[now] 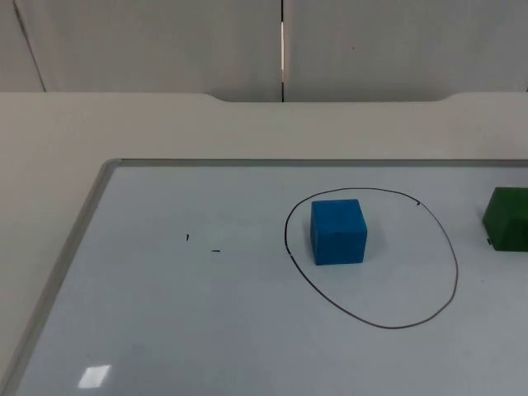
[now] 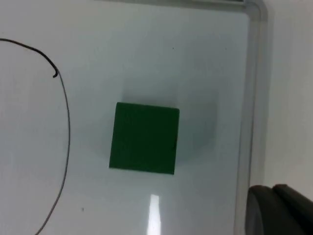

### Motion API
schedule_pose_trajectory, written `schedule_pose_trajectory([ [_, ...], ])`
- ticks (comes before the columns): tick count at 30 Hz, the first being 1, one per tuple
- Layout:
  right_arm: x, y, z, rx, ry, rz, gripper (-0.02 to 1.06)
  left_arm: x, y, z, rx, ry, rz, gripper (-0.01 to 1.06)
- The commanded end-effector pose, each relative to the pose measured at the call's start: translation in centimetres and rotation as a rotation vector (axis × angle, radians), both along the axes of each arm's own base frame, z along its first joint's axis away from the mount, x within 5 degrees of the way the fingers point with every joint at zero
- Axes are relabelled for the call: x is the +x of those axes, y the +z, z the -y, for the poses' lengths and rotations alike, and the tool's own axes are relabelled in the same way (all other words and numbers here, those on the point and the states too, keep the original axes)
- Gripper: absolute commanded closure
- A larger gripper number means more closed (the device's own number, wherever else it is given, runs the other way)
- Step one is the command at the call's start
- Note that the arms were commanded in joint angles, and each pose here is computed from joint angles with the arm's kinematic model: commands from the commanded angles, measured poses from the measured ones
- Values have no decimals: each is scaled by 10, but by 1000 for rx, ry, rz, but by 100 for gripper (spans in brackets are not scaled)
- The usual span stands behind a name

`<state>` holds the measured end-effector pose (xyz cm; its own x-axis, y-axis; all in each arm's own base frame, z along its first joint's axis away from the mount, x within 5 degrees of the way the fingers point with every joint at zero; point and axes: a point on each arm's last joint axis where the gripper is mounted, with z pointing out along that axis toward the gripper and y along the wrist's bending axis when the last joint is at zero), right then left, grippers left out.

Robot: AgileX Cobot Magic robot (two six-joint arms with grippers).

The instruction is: Push the two cubes into the marked area.

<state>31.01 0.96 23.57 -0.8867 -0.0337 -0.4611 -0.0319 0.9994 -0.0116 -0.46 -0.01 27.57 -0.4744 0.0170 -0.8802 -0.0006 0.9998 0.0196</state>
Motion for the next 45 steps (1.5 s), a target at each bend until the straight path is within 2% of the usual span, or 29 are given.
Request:
schedule_pose_trajectory([
  [1,9,-10,0,-1,-2,4,104,0,-1,-1,7,8,1,105],
  [21,29,-73,-1,-4,-1,-115,104,0,-1,-1,7,8,1,105],
  [32,42,-93,-2,7,-6,-64,104,0,-1,-1,7,8,1,105],
  [39,45,-107,-2,15,-21,-69,104,0,-1,-1,7,8,1,105],
  [45,50,-118,-3,47,-55,-53,104,0,-1,-1,7,8,1,105],
])
